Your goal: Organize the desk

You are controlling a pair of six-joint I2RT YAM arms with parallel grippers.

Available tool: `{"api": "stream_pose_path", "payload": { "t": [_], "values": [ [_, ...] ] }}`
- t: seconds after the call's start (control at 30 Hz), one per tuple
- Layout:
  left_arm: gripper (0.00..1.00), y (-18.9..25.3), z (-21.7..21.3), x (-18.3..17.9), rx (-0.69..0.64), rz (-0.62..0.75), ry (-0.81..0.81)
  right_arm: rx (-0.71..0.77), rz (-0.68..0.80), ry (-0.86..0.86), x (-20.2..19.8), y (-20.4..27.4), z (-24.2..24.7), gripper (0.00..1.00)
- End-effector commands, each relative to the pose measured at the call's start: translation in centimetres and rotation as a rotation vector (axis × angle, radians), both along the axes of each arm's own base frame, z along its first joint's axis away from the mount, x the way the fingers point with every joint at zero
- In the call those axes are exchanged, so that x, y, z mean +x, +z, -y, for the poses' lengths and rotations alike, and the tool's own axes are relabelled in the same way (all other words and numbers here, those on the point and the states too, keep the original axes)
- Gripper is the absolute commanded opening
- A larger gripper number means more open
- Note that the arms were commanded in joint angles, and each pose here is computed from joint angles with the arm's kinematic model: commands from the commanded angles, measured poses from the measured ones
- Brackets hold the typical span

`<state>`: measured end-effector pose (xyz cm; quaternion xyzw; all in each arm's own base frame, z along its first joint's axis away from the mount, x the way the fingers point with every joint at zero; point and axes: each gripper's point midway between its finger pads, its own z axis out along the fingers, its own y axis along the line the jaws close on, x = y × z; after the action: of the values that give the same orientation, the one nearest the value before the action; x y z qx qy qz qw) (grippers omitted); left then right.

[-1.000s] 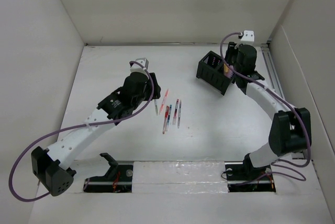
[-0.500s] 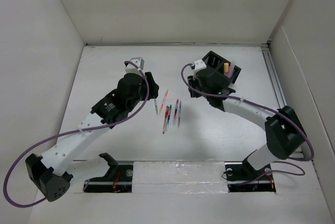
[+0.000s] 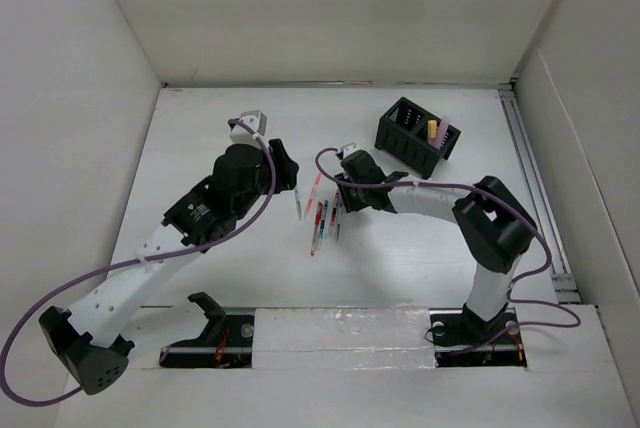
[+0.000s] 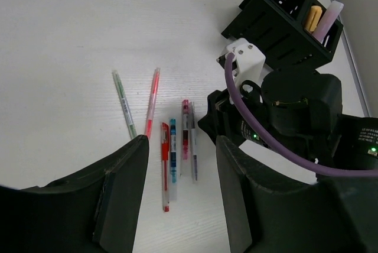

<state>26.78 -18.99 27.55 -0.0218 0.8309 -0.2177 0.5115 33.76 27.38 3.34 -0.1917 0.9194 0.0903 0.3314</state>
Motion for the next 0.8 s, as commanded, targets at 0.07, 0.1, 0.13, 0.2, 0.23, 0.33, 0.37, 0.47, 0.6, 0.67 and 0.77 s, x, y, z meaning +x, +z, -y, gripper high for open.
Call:
{"api": "stream_pose_path", "payload": {
  "t": [0.07, 0.1, 0.13, 0.2, 0.23, 0.33, 0.37, 0.47, 0.6, 0.67, 0.77],
  "values": [
    [0.46, 0.0, -0.7, -0.2, 0.005, 0.018, 0.013, 0.034, 0.017, -0.009, 1.0, 0.9, -1.9, 0.42],
    [0.46, 0.0, -0.6, -0.1, 0.004, 0.018, 0.011, 0.037, 0.012, -0.016, 1.0, 0.8, -1.9, 0.42],
    [0.46, -0.1, -0.6, -0.2, 0.004, 0.015, 0.010, 0.039, 0.009, -0.015, 1.0, 0.6, -2.0, 0.40],
    [0.46, -0.1, -0.5, -0.2, 0.004, 0.013, 0.006, 0.045, 0.012, -0.026, 1.0, 0.8, -2.0, 0.37],
    [0.46, -0.1, -0.5, -0.2, 0.002, 0.015, 0.006, 0.056, 0.032, -0.033, 1.2, 1.6, -2.0, 0.35],
    [0.46, 0.0, -0.5, -0.2, 0.003, 0.017, 0.004, 0.063, 0.073, -0.051, 1.8, 3.0, -1.8, 0.32],
    [0.46, -0.1, -0.5, -0.2, 0.007, 0.015, 0.001, 0.073, 0.084, -0.041, 1.6, 3.7, -2.2, 0.32],
    [0.46, 0.0, -0.5, -0.2, 0.009, 0.016, 0.003, 0.097, 0.074, -0.019, 1.4, 3.8, -2.8, 0.33],
    [0.46, 0.0, -0.4, -0.1, 0.011, 0.017, -0.001, 0.119, 0.058, 0.009, 1.2, 3.4, -4.0, 0.35],
    [0.46, 0.0, -0.5, -0.1, 0.014, 0.017, -0.002, 0.128, 0.060, 0.019, 1.1, 3.5, -4.7, 0.35],
    [0.46, 0.1, -0.5, -0.1, 0.019, 0.019, -0.002, 0.129, 0.050, 0.020, 1.2, 3.0, -4.9, 0.35]
  ]
}}
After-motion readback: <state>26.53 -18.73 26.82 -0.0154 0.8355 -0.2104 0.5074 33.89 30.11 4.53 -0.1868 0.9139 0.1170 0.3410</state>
